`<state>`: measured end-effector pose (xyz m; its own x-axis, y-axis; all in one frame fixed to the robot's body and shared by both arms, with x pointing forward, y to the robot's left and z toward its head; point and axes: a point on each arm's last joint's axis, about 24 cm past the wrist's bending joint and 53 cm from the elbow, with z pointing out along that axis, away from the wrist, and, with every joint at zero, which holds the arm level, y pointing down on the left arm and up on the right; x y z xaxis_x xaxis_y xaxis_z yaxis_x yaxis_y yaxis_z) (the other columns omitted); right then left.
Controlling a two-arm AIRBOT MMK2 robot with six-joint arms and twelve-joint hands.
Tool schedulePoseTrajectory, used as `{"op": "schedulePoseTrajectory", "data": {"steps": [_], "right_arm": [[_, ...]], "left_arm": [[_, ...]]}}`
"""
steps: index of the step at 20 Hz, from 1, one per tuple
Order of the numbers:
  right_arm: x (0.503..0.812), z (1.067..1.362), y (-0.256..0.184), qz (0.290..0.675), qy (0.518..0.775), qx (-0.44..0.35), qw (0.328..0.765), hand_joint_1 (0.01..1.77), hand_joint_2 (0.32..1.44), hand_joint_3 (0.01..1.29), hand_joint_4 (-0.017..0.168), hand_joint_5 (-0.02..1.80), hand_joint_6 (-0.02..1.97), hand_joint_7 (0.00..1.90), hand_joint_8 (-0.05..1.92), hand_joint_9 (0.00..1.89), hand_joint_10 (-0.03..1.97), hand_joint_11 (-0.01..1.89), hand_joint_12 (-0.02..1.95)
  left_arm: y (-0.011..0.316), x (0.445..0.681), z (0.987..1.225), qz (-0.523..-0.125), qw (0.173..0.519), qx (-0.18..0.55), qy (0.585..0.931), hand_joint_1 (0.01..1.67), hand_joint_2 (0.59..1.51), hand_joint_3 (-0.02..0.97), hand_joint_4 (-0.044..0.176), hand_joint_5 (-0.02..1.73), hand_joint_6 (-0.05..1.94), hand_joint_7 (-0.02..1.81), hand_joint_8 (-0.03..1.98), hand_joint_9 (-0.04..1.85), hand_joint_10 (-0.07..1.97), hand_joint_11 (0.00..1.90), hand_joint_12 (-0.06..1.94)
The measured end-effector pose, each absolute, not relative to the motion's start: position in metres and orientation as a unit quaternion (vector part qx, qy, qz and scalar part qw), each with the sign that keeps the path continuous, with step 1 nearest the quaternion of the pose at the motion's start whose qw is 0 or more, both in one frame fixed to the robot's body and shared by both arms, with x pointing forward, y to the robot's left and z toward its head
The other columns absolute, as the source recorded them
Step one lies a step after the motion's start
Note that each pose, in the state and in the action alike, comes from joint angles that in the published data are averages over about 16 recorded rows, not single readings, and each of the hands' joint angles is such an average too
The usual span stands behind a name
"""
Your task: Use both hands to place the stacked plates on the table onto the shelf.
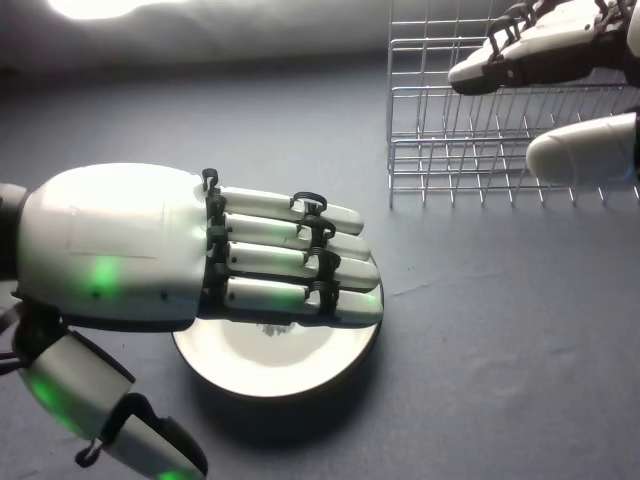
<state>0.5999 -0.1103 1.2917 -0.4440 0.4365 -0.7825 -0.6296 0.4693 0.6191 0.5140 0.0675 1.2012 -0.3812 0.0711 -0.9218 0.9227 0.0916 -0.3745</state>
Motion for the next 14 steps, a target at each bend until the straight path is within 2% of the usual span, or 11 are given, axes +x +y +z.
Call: {"op": "schedulePoseTrajectory", "data": {"steps": [5,14], "right_arm": [[0.599,1.291,-0.110,0.507,0.680,-0.079,0.524,0.04,1.30,0.01,0.000,0.35,0.02,0.37,0.00,0.34,0.03,0.02,1.00],[0.596,1.289,-0.109,0.501,0.680,-0.092,0.527,0.20,1.27,0.01,0.000,0.32,0.02,0.34,0.00,0.32,0.02,0.02,0.98]], "left_arm": [[0.073,0.517,1.189,-0.524,0.375,0.426,0.635,0.02,1.061,0.030,-0.003,0.02,0.00,0.02,0.00,0.02,0.02,0.02,0.01],[0.089,0.535,1.154,-0.458,0.358,0.474,0.661,0.02,1.063,0.020,0.002,0.03,0.00,0.02,0.00,0.02,0.02,0.02,0.01]]}}
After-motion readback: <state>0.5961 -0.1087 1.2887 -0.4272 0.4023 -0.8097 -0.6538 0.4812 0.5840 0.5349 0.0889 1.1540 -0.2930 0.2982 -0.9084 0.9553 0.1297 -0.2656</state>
